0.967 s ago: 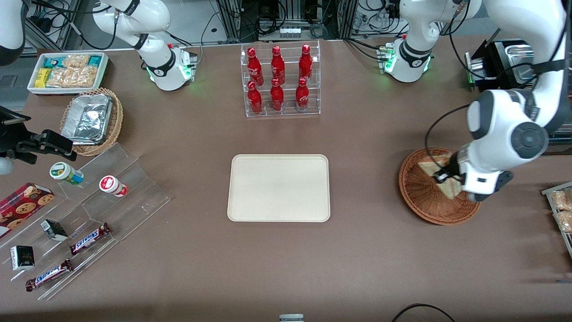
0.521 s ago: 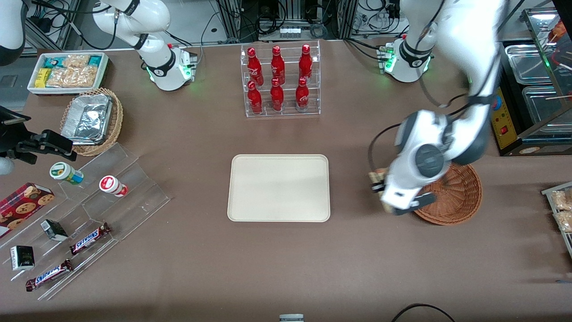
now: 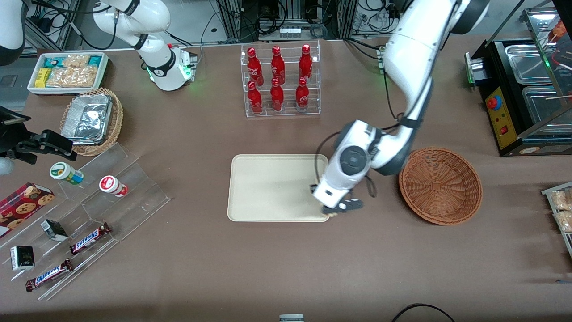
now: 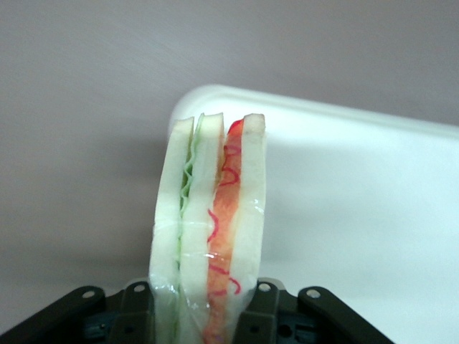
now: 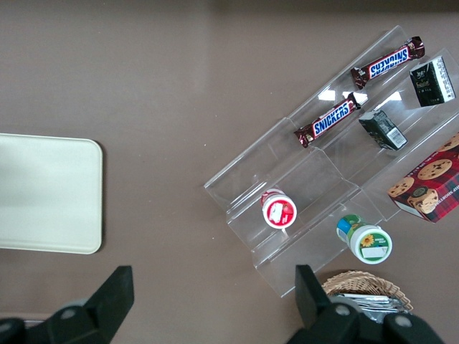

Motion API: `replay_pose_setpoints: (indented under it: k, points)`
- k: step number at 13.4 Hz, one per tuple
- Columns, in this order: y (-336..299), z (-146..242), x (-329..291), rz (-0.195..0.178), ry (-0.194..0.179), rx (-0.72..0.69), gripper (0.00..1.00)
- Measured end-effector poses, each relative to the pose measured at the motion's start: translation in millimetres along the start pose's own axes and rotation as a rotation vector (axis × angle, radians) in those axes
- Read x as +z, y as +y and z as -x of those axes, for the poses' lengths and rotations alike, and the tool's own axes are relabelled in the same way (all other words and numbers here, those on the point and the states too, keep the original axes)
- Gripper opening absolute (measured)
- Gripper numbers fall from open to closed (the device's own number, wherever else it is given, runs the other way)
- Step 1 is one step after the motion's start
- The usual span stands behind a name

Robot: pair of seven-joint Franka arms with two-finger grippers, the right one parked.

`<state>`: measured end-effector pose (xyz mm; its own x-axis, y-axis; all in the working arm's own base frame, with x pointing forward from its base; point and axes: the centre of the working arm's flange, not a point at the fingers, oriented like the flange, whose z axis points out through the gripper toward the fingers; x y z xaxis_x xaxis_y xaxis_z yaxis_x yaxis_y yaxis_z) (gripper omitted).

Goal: Place sandwich from basket to tray
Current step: 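Lift the sandwich and carry it with the left gripper over the tray, then lower the sandwich onto the tray and open the left gripper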

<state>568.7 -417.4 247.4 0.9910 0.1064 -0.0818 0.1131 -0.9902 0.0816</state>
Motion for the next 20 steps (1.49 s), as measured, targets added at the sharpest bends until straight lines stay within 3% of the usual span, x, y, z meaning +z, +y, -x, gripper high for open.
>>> replay_pose_setpoints:
  k: [4,6,12,15,17,18,20]
  points:
    - [59,38,44,-0.015,-0.020,0.097,0.36]
    - [54,34,55,-0.036,-0.034,0.095,0.36]
    - [50,29,53,-0.046,-0.038,0.090,0.39]
    - [48,24,50,-0.045,-0.029,0.085,0.70]
    - [47,13,32,-0.034,-0.004,0.072,0.92]
    - [44,6,13,-0.037,0.003,0.053,0.99]
    - [35,-4,-51,-0.031,0.029,-0.009,1.00]
